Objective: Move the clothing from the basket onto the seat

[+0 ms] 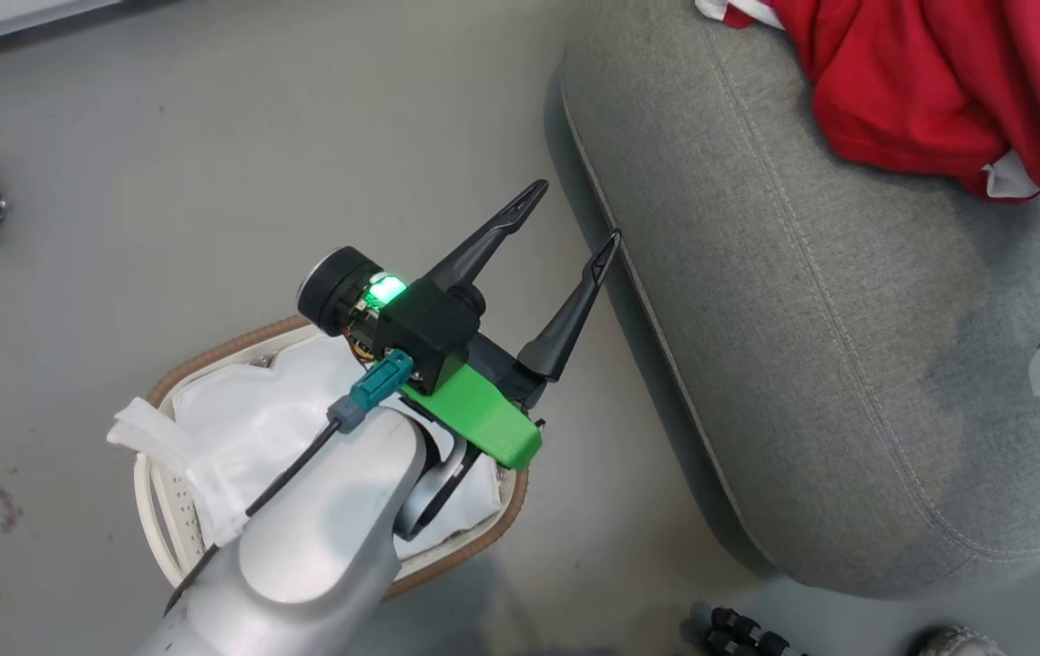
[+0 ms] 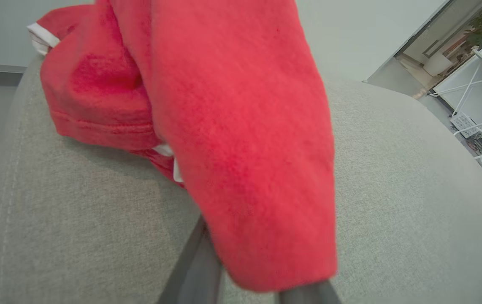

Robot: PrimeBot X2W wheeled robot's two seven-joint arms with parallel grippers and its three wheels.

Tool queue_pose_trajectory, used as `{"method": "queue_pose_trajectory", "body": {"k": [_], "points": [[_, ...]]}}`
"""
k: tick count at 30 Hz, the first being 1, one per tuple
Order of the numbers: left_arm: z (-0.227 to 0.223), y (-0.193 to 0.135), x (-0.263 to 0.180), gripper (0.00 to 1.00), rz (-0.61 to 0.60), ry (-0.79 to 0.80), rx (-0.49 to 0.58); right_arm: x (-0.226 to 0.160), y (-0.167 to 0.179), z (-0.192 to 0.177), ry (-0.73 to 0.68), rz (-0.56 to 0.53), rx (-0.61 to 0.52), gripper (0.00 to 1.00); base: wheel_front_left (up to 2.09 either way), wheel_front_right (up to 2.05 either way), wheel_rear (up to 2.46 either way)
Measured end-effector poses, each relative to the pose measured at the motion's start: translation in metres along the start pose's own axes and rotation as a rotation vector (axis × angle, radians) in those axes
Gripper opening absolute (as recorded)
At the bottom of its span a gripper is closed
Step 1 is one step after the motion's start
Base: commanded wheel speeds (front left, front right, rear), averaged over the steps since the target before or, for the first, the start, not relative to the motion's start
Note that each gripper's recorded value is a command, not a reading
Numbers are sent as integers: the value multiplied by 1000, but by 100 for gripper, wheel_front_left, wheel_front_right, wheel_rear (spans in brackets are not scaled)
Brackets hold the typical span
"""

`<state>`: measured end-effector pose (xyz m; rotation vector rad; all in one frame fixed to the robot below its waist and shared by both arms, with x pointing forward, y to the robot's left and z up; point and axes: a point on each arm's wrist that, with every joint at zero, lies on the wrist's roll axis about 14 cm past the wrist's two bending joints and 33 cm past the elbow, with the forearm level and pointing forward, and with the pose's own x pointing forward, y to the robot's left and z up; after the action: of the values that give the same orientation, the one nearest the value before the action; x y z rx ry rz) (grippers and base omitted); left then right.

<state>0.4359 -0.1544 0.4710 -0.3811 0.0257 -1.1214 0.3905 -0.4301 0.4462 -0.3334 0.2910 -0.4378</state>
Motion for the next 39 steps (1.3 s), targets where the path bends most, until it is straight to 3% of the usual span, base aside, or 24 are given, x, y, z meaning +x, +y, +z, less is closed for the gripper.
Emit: {"method": "queue_pose_trajectory", "body": {"k": [9,21,30,39], "points": [[16,-26,-4,100,-2,-8,10,-41,-25,-7,-4,-59,44,100,0,0,0],[45,-45,-12,100,32,-45,71,-58,-13,64,-242,-7,109,100,0,0,0],[57,-19,-36,100,152,-53,115,-53,54,109,-365,144,208,100,0,0,0],[65,34,-88,100,384,-49,144,-56,125,135,-405,309,298,100,0,0,0]]}}
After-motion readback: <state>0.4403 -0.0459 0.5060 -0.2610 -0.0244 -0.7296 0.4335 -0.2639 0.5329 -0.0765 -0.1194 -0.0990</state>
